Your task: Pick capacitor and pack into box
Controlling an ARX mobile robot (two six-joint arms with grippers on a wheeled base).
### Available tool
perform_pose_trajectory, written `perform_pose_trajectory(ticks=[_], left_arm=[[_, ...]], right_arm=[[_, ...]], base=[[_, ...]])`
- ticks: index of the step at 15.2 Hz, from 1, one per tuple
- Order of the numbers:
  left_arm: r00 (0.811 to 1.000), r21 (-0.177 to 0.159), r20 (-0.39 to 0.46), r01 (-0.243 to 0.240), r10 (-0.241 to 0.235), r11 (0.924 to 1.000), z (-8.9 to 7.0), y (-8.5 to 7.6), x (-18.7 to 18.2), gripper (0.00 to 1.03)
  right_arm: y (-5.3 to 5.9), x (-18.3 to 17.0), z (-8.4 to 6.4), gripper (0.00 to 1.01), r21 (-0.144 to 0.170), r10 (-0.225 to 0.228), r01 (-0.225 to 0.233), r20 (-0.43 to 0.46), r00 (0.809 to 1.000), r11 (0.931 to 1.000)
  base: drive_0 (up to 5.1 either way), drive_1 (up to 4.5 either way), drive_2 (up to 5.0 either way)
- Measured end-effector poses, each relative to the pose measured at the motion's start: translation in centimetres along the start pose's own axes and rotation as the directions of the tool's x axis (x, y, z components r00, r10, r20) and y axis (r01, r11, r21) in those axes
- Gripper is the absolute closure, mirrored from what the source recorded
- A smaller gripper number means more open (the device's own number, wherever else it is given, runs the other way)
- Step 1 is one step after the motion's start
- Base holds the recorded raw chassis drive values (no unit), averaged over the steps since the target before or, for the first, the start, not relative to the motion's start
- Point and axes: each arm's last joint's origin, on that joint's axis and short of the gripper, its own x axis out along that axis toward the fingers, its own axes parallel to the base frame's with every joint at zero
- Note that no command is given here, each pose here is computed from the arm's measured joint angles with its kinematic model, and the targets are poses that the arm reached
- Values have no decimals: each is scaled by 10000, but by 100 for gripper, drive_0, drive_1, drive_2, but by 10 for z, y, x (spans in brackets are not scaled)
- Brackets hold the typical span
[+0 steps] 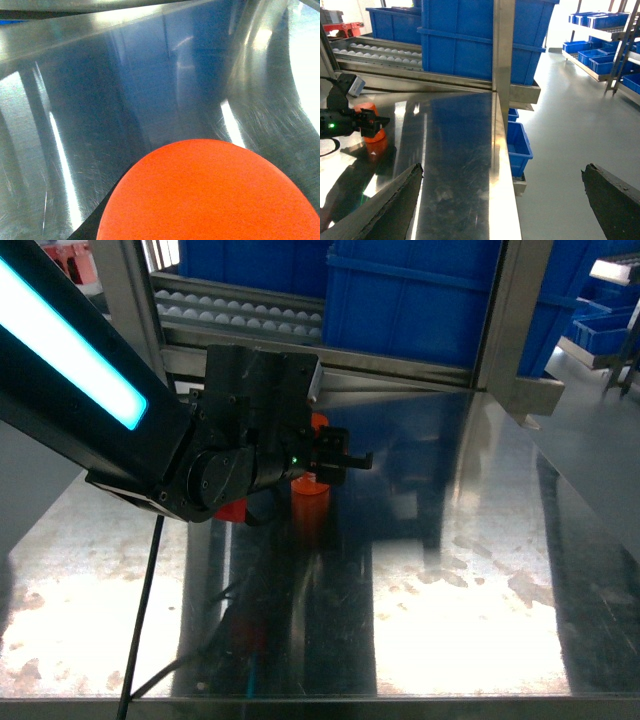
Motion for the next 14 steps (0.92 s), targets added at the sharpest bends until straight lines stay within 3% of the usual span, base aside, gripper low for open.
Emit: perform_pose_trajectory(ticks=[3,5,7,8,11,13,14], left_arm=[[9975,-151,351,-601,606,9981,1,11,-15,59],[9838,-317,1384,-1105,1139,9934,30,21,-50,59],[9187,-563,3414,-1909,1986,9800,84,29,-114,59],[8958,-670,3844,-2142,2233,9745,95,28,-145,59],[8783,-863,3653,-2979,3084,9507,82,24,-218,59],[8176,-1428,4314,-3556,3814,9237,87,16,-277,59],[8081,-1500,4381,-3663,3938,9183,83,11,-295,60]], right_arm=[[0,0,0,3,0,0,0,-4,10000,10000],[0,0,0,3,0,0,0,-4,10000,10000],[0,0,0,3,0,0,0,-4,10000,10000],[0,0,0,3,0,-4,4,-4,10000,10000],[0,0,0,3,0,0,0,-4,10000,10000],[0,0,0,3,0,0,0,-4,10000,10000],[0,0,0,3,0,0,0,0,10000,10000]], base=[[0,0,0],[0,0,0],[0,0,0],[0,0,0],[0,0,0],[0,0,0],[0,0,0]])
